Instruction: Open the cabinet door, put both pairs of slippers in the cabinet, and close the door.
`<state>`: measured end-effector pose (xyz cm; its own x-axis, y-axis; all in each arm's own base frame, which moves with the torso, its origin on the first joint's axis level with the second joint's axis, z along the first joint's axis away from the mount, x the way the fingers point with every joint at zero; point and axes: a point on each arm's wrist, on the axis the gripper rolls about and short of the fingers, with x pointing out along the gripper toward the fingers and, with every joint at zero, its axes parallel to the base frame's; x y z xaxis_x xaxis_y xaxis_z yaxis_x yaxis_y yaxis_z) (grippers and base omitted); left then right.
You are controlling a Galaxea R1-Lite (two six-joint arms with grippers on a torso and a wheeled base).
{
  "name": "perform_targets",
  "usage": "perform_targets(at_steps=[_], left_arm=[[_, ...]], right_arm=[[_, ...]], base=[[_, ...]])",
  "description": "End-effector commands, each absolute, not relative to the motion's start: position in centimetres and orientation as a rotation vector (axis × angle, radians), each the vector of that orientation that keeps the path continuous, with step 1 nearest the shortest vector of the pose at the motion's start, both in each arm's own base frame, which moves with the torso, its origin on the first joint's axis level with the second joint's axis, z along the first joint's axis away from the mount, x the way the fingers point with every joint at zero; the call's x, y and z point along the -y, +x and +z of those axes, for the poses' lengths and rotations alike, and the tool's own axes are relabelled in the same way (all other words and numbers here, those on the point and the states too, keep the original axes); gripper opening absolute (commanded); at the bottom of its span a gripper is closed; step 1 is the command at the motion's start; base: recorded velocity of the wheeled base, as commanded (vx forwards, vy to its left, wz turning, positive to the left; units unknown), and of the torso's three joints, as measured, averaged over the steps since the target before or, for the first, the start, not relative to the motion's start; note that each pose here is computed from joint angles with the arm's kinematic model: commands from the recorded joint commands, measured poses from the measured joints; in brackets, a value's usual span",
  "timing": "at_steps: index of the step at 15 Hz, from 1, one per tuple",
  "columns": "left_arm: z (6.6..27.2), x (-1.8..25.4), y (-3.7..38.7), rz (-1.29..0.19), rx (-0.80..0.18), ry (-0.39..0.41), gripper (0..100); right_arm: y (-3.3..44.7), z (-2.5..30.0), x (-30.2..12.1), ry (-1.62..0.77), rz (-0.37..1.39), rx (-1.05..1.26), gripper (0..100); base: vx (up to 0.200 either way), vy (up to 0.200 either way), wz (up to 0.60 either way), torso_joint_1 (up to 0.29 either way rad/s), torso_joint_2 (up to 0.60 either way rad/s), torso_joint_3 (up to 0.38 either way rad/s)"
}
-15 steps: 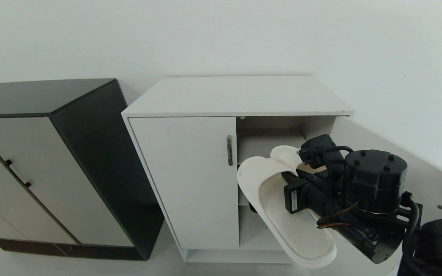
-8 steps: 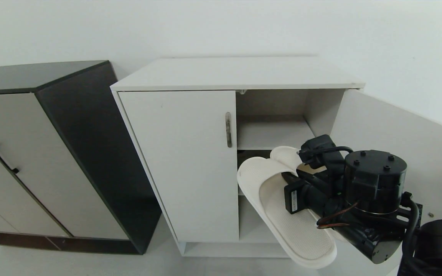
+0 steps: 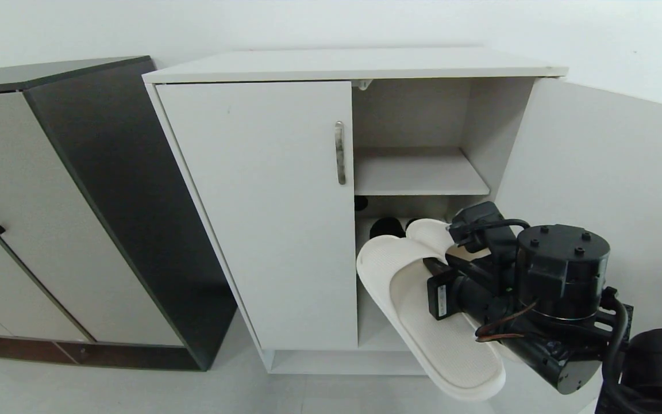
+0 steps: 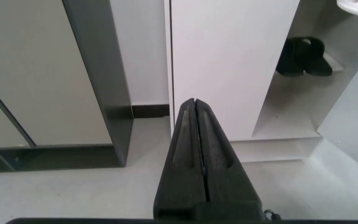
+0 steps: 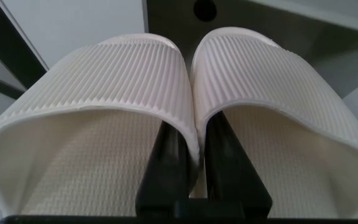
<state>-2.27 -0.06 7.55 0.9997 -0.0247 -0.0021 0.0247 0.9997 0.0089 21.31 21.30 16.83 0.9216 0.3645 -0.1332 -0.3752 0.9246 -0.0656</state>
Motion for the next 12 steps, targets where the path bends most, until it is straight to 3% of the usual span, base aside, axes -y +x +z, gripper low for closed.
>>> perform_targets(at_steps=[1,7,10,12], left_arm=[[7.6,0.1,-2.3,-0.025,-0.001,0.009,0],[7.6,0.1,-2.3,-0.025,-0.001,0.009,0],[7.6,0.1,-2.3,-0.025,-0.001,0.009,0],[7.6,0.1,-2.3,-0.025,-0.001,0.009,0]], right_arm=[[21.3,16.7,-21.3,-0.090,0.386,-0.122,0],[23.3,15.2,-22.2,-0.062,0.350,-0.071,0],[25.1,17.0,-23.9,-0.044,0.189,-0.115,0],[25.2,21.1,-24.9,0.025,0.067,-0.210,0]], base=[[0.000,0.000,0.00,-0.017,0.24,0.232],[0.000,0.000,0.00,0.000,0.05,0.044],[0.000,0.000,0.00,0.000,0.00,0.000],[0.000,0.000,0.00,0.000,0.00,0.000]])
